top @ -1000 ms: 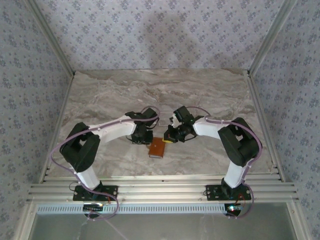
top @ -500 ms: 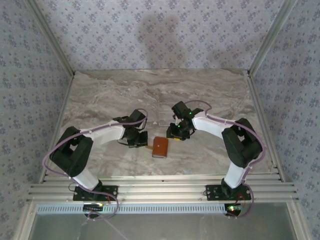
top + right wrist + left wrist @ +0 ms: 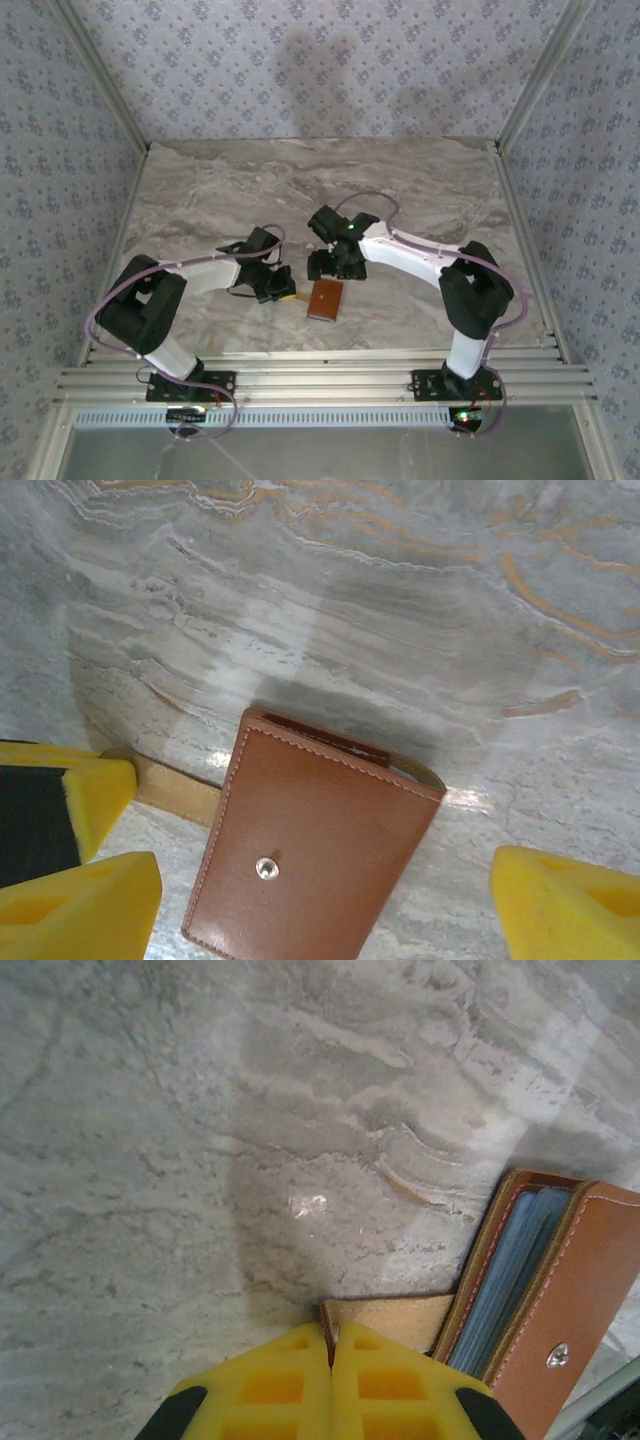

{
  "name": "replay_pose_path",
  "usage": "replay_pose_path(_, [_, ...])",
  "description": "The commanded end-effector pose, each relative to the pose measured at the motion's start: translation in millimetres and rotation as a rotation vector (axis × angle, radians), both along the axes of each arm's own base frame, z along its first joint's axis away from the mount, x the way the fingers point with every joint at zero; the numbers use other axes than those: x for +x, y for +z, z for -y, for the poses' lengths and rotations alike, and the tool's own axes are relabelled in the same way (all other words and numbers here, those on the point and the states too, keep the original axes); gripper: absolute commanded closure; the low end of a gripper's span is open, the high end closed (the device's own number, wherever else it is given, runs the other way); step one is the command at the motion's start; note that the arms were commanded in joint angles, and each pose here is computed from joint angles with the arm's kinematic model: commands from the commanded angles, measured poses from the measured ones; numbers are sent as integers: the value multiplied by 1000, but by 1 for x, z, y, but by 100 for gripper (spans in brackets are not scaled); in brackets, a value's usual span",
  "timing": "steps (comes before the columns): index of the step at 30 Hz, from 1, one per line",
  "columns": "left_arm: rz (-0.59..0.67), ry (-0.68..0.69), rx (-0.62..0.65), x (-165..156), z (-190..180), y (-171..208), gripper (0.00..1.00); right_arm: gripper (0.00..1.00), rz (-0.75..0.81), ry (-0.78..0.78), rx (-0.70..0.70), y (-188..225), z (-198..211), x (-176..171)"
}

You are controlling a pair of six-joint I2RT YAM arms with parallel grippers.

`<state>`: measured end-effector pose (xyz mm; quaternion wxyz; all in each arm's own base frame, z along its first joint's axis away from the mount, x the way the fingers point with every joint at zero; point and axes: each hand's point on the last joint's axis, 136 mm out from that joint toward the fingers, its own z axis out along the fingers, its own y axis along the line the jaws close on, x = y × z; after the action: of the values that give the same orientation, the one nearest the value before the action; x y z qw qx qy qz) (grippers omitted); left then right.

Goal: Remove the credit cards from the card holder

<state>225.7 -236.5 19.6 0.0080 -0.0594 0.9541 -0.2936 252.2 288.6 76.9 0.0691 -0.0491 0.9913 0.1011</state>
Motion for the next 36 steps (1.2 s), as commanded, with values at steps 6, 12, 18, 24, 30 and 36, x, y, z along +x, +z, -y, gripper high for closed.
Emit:
replay_pose_path(6, [-19,38,-76,-4,2,-1,94,10,-40,-78,-132,-28,-2,-12])
replay_pose_path(12, [-24,46,-99,-4,4,-2,93,10,-79,-71,-142,-45,-9,-20])
replay_pose_path(18, [-20,47,-98,-5,3,-2,93,12,-85,-72,-173,-49,-3,-22])
replay_pose_path(24, [-22,52,-73,-6,-1,-5,94,15,-58,-70,-189,-37,1,-22])
replay_pose_path(30, [-12,67,-34,-4,-10,-6,94,17,-37,-84,-219,-16,14,-24])
replay_pose_path(36, [-12,90,-19,-1,-19,-6,94,23,-31,-79,-248,-7,25,-27])
